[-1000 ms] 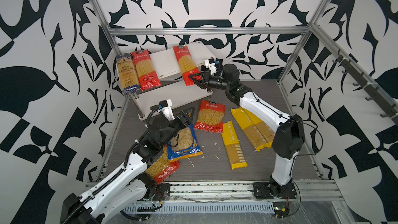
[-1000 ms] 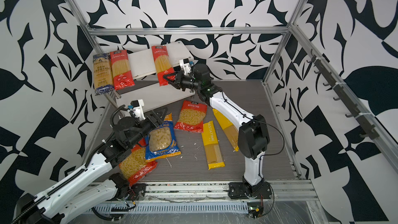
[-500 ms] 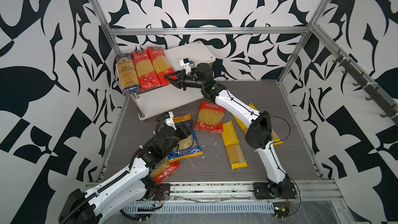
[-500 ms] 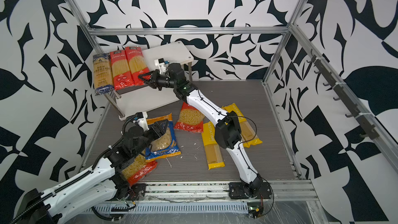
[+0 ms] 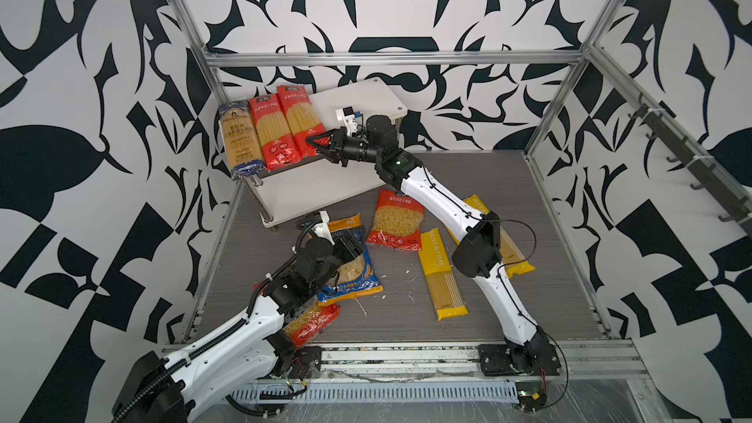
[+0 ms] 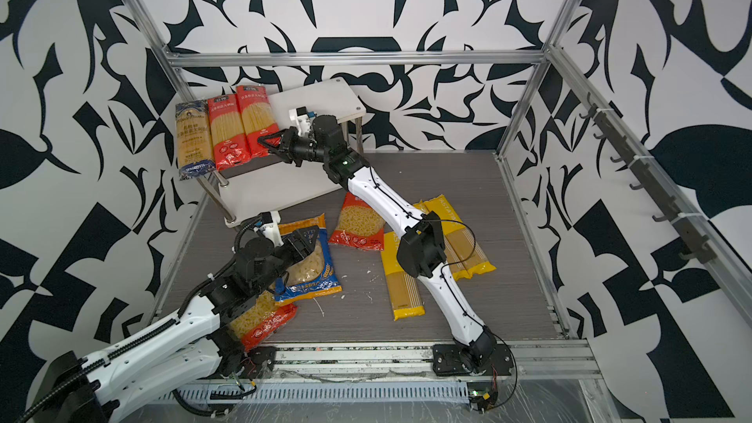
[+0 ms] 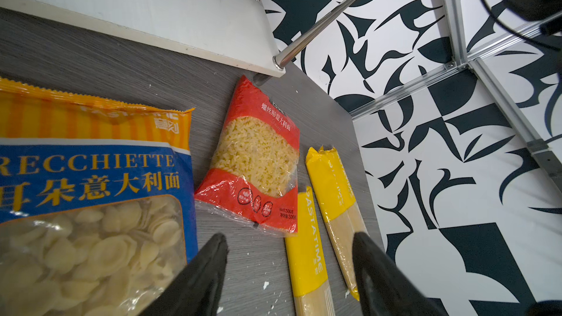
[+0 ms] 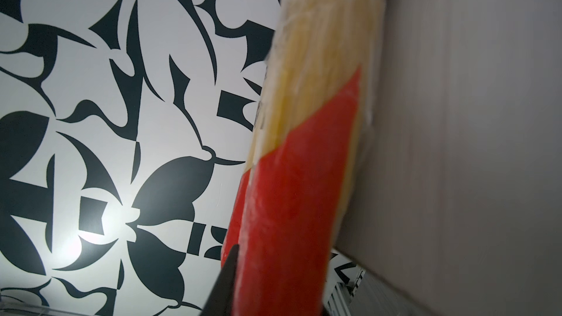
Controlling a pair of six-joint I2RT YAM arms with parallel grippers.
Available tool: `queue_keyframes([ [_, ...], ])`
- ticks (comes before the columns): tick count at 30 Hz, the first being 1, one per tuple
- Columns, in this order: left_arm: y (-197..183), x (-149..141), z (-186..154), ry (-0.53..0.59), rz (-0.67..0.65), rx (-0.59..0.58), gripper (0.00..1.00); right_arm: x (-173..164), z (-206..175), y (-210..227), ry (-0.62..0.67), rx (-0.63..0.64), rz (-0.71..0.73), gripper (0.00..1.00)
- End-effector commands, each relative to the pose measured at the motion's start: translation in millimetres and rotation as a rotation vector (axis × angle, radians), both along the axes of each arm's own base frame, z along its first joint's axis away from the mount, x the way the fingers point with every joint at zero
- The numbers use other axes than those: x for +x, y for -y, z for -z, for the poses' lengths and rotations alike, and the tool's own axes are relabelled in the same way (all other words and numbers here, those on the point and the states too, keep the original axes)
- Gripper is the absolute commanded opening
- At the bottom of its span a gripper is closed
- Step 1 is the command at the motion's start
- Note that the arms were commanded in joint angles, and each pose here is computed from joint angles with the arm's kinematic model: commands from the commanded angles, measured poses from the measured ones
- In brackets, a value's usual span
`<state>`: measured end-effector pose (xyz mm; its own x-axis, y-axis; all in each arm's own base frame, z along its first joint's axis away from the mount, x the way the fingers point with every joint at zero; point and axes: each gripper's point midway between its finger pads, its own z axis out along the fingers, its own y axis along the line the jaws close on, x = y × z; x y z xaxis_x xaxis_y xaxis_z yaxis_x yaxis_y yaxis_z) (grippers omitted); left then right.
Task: Arrange pasta packages on shelves
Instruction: Place the pasta bag on the shelf, then pick up the pasta bag from the center of the table.
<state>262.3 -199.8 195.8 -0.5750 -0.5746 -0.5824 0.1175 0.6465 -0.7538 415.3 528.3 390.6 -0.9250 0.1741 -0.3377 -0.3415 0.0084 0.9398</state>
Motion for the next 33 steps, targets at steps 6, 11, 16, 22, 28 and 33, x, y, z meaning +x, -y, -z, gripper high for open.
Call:
queue_keyframes([
  [6,2,0,-6,0.019,0.006,-0.014,0.69,-45,-92,31,0.207,0.16,-0.056,0.6],
  [11,6,0,-4,0.014,0.025,0.009,0.69,-57,-72,63,0.204,0.075,-0.031,0.68],
  [16,19,-1,4,0.002,0.068,0.038,0.7,-71,-18,116,0.164,-0.048,0.034,0.68],
  [22,62,-15,22,0.004,0.175,0.193,0.71,-88,103,232,0.059,-0.398,0.251,0.51],
  [28,98,-16,43,-0.021,0.247,0.267,0.71,-120,233,337,-0.089,-0.841,0.361,0.41],
  [33,117,-11,51,-0.02,0.283,0.26,0.71,-132,294,376,-0.148,-1.077,0.352,0.55],
])
